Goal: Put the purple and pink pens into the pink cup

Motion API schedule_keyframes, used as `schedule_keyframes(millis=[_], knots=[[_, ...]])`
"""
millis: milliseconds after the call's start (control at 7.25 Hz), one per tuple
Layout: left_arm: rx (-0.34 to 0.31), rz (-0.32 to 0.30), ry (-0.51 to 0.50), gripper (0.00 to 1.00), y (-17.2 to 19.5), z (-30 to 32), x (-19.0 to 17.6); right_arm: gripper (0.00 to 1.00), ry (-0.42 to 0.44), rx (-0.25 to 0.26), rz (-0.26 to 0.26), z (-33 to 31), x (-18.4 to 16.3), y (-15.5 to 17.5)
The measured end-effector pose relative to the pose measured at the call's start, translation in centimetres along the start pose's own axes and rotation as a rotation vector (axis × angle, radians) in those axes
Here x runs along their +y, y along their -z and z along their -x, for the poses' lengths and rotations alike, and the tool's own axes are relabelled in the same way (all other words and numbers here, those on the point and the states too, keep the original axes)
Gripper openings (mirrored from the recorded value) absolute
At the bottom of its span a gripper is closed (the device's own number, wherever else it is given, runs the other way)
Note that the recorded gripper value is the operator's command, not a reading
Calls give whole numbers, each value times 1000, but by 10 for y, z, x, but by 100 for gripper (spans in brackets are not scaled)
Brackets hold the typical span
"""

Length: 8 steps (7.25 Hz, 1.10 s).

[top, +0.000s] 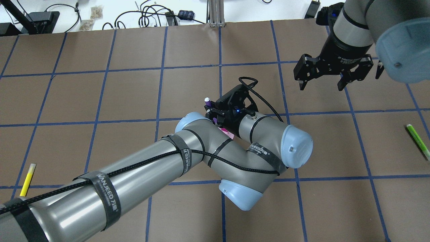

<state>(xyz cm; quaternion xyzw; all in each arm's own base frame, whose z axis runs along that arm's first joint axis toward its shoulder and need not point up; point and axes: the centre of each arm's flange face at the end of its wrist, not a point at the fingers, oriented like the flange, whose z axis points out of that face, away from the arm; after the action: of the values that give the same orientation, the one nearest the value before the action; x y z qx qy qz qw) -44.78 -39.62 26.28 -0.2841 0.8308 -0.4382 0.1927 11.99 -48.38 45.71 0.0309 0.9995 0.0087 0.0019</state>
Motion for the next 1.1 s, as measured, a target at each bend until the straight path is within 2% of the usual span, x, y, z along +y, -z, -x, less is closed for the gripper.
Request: schedule_keyframes(millis=[138, 414, 828, 966, 1103], knots=[[1, -3, -3, 85, 0, 0, 0, 100, 0, 0, 0, 0, 0, 0], [-7, -31, -7, 100, 0, 1, -1, 100, -1, 0, -1, 0, 0, 0], [-4, -44, -8, 100, 3, 3, -6, 100, 0, 0, 0, 0, 0, 0], [11, -41, -44, 100, 12, 8, -17, 100, 0, 1, 0, 0, 0, 0], [28, -15, -123, 100, 19, 14, -27, 100, -1, 2, -1, -2, -1, 0]])
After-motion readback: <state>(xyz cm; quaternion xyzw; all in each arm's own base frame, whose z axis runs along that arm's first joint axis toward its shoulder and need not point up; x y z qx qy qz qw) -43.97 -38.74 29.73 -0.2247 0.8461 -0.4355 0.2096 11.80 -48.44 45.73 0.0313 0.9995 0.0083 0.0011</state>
